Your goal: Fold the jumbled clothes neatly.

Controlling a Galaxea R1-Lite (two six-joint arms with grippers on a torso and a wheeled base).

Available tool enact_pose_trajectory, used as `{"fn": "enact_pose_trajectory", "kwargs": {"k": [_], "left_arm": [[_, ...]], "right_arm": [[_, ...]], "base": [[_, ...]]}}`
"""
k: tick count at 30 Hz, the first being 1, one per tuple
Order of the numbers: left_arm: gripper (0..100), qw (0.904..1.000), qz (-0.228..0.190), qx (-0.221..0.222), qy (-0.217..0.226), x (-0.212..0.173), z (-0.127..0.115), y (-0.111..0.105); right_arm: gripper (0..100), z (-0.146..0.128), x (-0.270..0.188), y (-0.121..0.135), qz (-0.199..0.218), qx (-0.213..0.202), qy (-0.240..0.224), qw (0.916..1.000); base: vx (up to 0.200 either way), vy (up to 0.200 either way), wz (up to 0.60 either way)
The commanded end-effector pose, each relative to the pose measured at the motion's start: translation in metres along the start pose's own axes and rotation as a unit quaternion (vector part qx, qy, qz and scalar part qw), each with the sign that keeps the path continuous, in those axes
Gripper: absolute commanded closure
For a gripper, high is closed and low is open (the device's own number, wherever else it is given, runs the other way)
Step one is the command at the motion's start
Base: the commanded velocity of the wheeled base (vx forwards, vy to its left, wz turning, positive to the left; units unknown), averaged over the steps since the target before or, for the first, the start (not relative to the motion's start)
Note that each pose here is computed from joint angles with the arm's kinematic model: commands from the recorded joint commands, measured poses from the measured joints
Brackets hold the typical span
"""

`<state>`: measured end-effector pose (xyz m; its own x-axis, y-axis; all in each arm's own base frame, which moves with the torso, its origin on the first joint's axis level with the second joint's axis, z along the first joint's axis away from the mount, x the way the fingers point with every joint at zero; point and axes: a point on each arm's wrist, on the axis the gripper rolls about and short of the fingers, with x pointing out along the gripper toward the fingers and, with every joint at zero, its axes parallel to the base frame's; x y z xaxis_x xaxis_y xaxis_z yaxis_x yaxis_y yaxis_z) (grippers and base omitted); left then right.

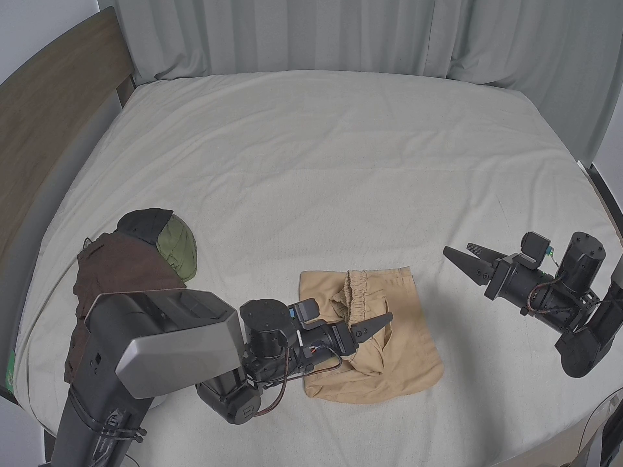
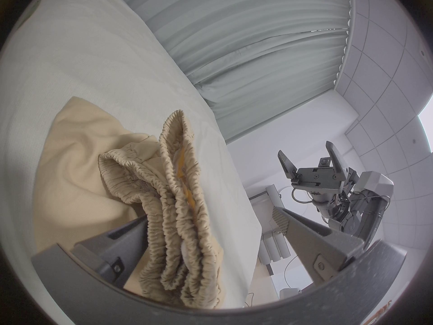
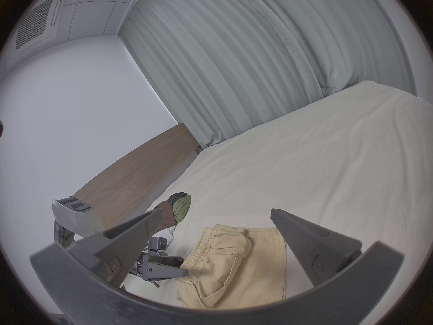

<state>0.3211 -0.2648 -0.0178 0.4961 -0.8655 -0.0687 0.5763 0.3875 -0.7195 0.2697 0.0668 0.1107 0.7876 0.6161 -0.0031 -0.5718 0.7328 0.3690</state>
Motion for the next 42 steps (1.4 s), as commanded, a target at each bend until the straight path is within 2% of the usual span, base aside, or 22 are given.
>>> {"fn": "enact_pose_trajectory", "kwargs": {"k": [1,14,17,24,32,42], "left_arm": [[0,1.0,0.002,0.008,0.001,0.0,-0.002,0.0],[0,0.9994,-0.003,0.034,0.01,0.006,-0.014,-0.01],[0,0.9994,0.003,0.035,0.006,0.004,-0.012,-0.005],[0,0.9987,0.001,0.051,-0.007,0.004,-0.006,-0.014],[0,0.9969,-0.005,0.079,-0.005,0.006,-0.009,-0.023],[0,0.9958,-0.005,0.092,-0.005,0.004,-0.011,-0.029]], "right_arm": [[0,-0.002,0.0,-0.001,-0.001,0.002,0.004,1.0],[0,-0.003,0.0,0.0,0.0,0.002,0.006,1.0],[0,-0.003,0.0,0.0,0.0,0.003,0.007,1.0],[0,-0.006,0.001,0.0,0.0,0.005,0.012,0.9999],[0,-0.009,0.001,-0.001,-0.001,0.007,0.017,0.9998],[0,-0.009,0.002,-0.001,-0.001,0.007,0.017,0.9998]], "base": [[0.0,0.0,0.0],[0.0,0.0,0.0],[0.0,0.0,0.0],[0.0,0.0,0.0],[0.0,0.0,0.0],[0.0,0.0,0.0]]}}
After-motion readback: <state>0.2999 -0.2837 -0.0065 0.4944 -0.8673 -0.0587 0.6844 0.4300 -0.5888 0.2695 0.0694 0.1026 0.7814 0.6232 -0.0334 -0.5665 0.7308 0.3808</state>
